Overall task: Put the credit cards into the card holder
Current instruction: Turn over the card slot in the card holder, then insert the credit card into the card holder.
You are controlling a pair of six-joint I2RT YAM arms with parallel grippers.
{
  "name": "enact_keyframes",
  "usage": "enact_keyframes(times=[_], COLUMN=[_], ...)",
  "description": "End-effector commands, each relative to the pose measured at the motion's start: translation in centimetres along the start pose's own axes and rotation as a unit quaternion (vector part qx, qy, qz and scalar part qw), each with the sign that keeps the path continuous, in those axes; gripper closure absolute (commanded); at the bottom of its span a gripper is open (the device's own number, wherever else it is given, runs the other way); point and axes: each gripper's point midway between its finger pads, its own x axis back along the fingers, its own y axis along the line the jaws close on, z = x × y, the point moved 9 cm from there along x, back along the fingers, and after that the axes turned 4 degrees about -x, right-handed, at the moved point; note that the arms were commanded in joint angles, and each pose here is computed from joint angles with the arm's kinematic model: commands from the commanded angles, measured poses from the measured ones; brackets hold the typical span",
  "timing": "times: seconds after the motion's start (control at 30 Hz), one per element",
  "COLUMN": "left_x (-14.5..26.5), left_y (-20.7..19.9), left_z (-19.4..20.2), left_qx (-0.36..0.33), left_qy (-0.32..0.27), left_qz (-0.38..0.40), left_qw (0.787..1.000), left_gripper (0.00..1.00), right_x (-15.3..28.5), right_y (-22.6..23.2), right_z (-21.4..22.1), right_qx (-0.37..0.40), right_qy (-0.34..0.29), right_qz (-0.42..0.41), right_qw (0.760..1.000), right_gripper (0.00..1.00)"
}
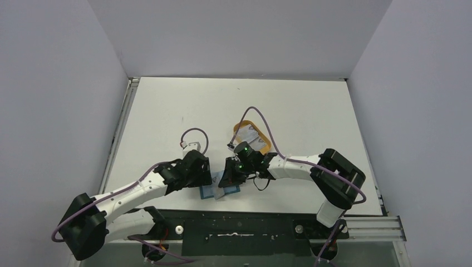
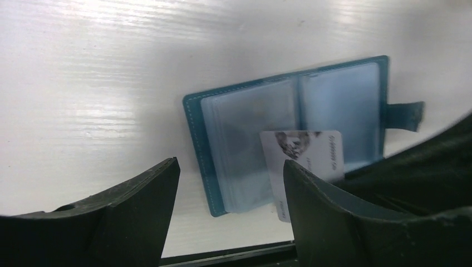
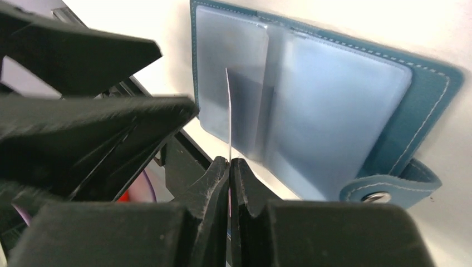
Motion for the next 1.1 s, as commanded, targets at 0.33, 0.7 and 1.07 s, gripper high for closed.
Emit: enact_keyframes(times=[0.33,0.7,1.07], left_x=[-4.4,-5.2,-4.3], left_y=[1.1,-1.1,-2.4], left_z=[0.7,0.9,0.4], left_qx=[-0.014,-0.057,-0.071], left_qy=[0.038,0.053,0.053], left_qz=[-0.046,0.024,0.028], left_qw=[0.998,0.997,0.996], left_gripper=[0.57,0.88,0.74], right_x=[6.2,8.6,7.3], right_y=[0.9,-1.0,-1.4], right_z=[0.4,-0.6,-1.2], right_qx=[0.044,0.034,-0.007], right_qy=[-0.057,-0.134,-0.110], right_qz=[-0.002,-0.024,0.009], right_qw=[0.997,0.990,0.994], right_gripper=[1.00,1.00,1.00])
